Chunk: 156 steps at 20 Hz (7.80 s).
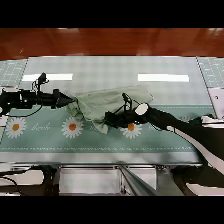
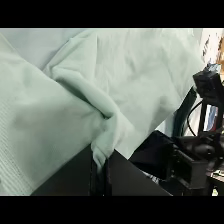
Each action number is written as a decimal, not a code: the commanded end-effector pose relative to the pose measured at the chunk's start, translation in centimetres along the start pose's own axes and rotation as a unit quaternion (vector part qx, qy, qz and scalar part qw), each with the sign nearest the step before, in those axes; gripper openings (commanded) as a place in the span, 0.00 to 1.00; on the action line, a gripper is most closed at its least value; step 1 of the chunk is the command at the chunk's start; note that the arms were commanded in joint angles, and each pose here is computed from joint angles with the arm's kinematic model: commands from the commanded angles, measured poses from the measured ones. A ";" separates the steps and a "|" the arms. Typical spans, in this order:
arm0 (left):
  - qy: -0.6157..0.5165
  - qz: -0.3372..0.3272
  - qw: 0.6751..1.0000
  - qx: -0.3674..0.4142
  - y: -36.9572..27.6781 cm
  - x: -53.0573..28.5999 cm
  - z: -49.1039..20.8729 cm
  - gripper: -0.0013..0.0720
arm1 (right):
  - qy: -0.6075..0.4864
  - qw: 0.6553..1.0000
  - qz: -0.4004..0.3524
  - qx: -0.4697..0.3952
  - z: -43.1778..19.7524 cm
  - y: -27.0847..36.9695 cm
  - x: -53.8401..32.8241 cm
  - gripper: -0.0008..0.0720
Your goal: Fold the shirts.
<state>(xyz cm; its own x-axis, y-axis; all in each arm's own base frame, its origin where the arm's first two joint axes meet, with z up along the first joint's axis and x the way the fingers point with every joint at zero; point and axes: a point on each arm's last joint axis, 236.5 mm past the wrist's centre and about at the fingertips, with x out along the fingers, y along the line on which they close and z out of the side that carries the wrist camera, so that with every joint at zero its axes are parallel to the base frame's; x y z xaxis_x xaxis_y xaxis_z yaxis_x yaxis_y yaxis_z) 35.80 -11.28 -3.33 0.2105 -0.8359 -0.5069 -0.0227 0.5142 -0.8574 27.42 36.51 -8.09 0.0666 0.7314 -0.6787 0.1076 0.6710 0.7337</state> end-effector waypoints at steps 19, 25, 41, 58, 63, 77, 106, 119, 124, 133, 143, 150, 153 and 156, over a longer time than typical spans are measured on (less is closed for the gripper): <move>-0.455 0.119 0.731 0.494 -45.7 -32.0 -4.4 0.05 | -0.500 0.746 -0.077 -0.433 -2.8 25.9 -58.1 0.04; -0.477 0.132 0.662 0.563 -49.6 -32.0 -15.5 0.05 | -0.533 0.716 -0.105 -0.439 -10.4 23.6 -61.6 0.04; -0.336 0.122 0.824 0.439 -37.0 -24.0 -11.3 0.05 | -0.326 0.855 -0.186 -0.357 -4.4 12.9 -49.1 0.04; -0.135 0.119 0.977 0.119 -6.8 0.4 19.6 0.05 | -0.234 0.962 -0.126 -0.058 28.8 -8.5 -28.0 0.04; -0.104 0.114 0.987 0.051 -4.7 2.9 18.6 0.71 | -0.235 0.967 -0.094 -0.014 30.2 -9.9 -26.0 0.52; -0.071 0.172 0.973 -0.136 6.6 -13.1 -4.5 0.71 | -0.133 0.972 -0.172 0.089 7.7 -20.9 -28.9 0.52; -0.064 0.156 0.974 -0.150 6.6 0.1 -9.8 0.05 | -0.128 0.962 -0.224 0.089 1.3 -22.4 -28.5 0.52; -0.069 0.156 0.975 -0.145 6.3 -0.1 -9.2 0.05 | -0.042 0.988 0.000 0.151 4.4 -19.7 -18.8 0.51; -0.069 0.156 0.975 -0.145 6.3 -0.1 -9.2 0.05 | -0.028 0.993 -0.019 0.109 7.2 -18.0 -15.6 0.49; -0.151 0.101 0.982 0.055 -7.7 -7.7 2.1 0.05 | -0.097 0.979 -0.082 -0.159 15.5 -3.4 -28.8 0.04; -0.468 0.093 0.758 0.445 -45.7 -31.9 1.0 0.05 | -0.523 0.749 -0.159 -0.375 6.0 21.5 -60.3 0.04; -0.578 0.213 0.627 0.477 -48.6 -39.5 -11.3 0.05 | -0.617 0.654 -0.212 -0.383 -6.6 22.1 -66.9 0.04; -0.597 0.245 0.608 0.463 -47.5 -41.1 -15.8 0.05 | -0.608 0.667 -0.216 -0.374 -9.5 21.0 -66.2 0.04; -0.576 0.263 0.635 0.442 -44.2 -40.6 -17.7 0.05 | -0.572 0.708 -0.223 -0.350 -10.1 18.7 -64.0 0.04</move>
<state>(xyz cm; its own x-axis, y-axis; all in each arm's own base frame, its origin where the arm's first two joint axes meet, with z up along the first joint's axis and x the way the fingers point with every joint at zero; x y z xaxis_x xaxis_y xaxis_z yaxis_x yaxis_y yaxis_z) 13.61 -5.42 55.83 0.9716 -0.1506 0.1824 0.1409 0.9879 0.0654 16.84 3.68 51.93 0.9897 0.1330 -0.0525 -0.1345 0.9906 -0.0255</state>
